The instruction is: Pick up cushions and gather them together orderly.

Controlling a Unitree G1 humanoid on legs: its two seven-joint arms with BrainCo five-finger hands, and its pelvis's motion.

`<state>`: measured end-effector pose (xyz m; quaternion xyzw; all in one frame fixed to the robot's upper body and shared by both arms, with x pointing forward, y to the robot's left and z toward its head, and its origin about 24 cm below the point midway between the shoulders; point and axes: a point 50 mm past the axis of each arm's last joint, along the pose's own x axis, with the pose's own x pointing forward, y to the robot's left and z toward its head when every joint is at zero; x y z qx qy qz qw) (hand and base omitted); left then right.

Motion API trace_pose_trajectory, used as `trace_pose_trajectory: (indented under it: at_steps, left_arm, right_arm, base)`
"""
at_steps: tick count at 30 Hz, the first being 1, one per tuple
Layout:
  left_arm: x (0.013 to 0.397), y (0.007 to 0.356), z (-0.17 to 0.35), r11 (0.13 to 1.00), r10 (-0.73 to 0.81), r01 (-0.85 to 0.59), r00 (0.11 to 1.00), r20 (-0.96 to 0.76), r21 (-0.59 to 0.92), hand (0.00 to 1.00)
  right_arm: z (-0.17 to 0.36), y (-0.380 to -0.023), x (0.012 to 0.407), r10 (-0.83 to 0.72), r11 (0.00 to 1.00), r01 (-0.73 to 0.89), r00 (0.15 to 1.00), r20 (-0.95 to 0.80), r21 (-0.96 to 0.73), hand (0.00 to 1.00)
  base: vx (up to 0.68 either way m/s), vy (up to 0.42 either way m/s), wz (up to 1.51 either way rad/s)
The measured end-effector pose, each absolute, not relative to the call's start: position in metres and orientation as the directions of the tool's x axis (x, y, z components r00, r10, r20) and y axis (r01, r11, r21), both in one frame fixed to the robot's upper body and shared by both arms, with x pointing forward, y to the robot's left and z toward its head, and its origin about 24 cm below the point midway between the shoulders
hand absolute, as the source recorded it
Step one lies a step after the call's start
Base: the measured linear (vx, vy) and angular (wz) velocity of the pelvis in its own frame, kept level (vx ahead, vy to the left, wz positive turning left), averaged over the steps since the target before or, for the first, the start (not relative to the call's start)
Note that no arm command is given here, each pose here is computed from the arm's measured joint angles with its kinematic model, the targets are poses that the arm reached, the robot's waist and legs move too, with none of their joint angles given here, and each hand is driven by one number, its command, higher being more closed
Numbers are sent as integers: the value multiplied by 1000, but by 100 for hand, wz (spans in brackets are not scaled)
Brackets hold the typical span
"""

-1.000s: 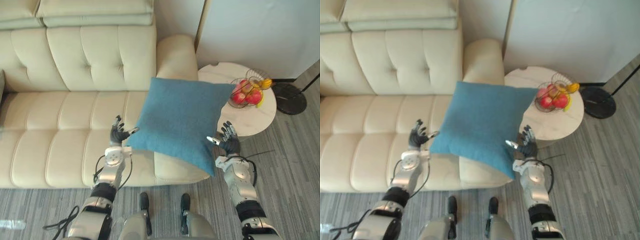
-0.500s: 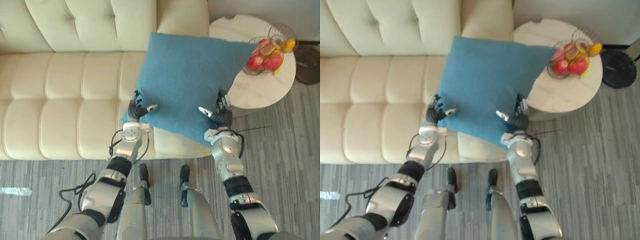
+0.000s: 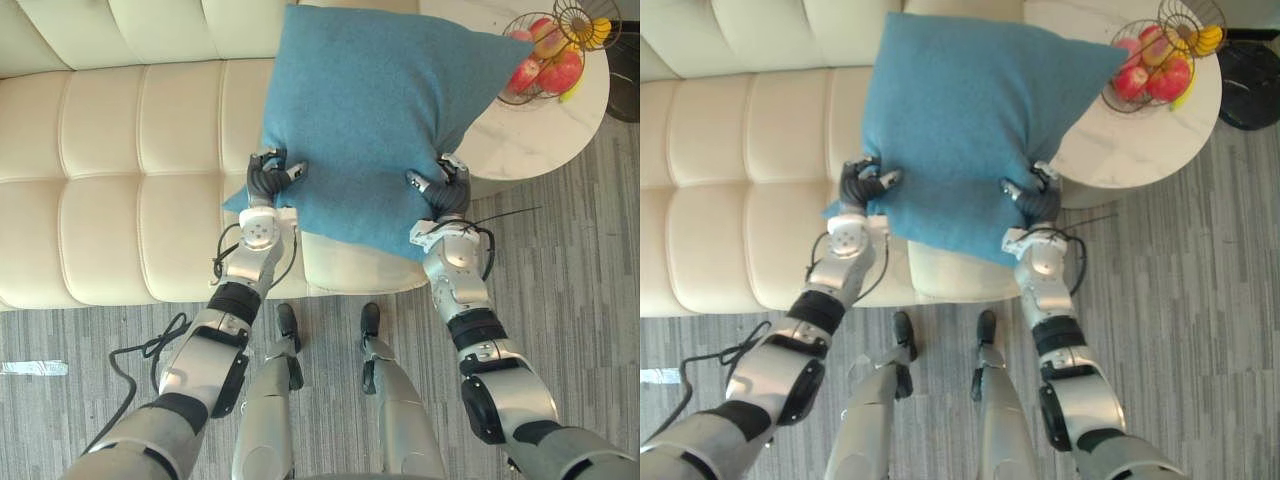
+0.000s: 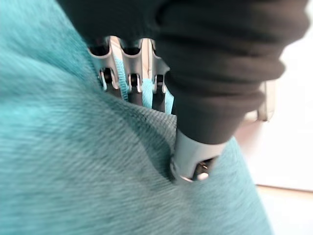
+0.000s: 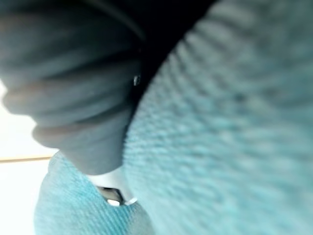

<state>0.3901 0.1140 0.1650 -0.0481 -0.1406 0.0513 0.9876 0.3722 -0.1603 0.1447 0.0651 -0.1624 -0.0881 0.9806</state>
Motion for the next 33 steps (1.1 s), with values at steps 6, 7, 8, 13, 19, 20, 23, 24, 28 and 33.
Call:
trace_pose_trajectory:
  at_steps: [6,7,8,13,19,20,23,24,28,33]
  left_arm:
    - [377,104,207,968,124,-14,893,433,-250,100]
    - [375,103,211,966,125,-7,886,447,-257,100]
    - [370,97,218,963,115,21,871,478,-270,100]
    - [351,83,225,947,81,108,832,549,-304,100]
    - [315,79,196,899,104,149,841,531,-412,100]
    - [311,79,192,894,105,149,846,522,-422,100]
    - [289,85,174,870,132,142,856,500,-472,100]
    - [280,89,165,863,147,129,861,487,-489,100]
    - [261,95,146,852,167,92,885,434,-516,100]
    - [238,92,125,840,153,77,916,371,-537,100]
  right_arm:
    - [155,-150,369,-171,981,129,926,337,144,100]
    - [155,-149,369,-169,982,128,927,334,142,100]
    - [154,-149,366,-172,981,130,928,330,144,100]
    - [144,-144,349,-158,982,115,931,330,146,100]
    - [128,-140,312,-163,979,109,925,343,172,100]
    - [127,-139,308,-163,979,107,925,344,176,100]
    - [123,-134,288,-166,976,101,918,360,193,100]
    - [121,-129,280,-155,975,85,920,360,205,100]
    - [110,-124,262,-147,977,83,929,340,196,100]
    - [93,-126,239,-168,970,106,943,288,220,100]
  base:
    - [47,-35,-12]
    - [44,-44,-12]
    - [32,-43,-7]
    - [38,-35,-3]
    - [61,-18,8]
    - [76,11,23]
    - [58,20,19]
    - [41,22,5]
    - [88,42,4]
    - [80,35,18]
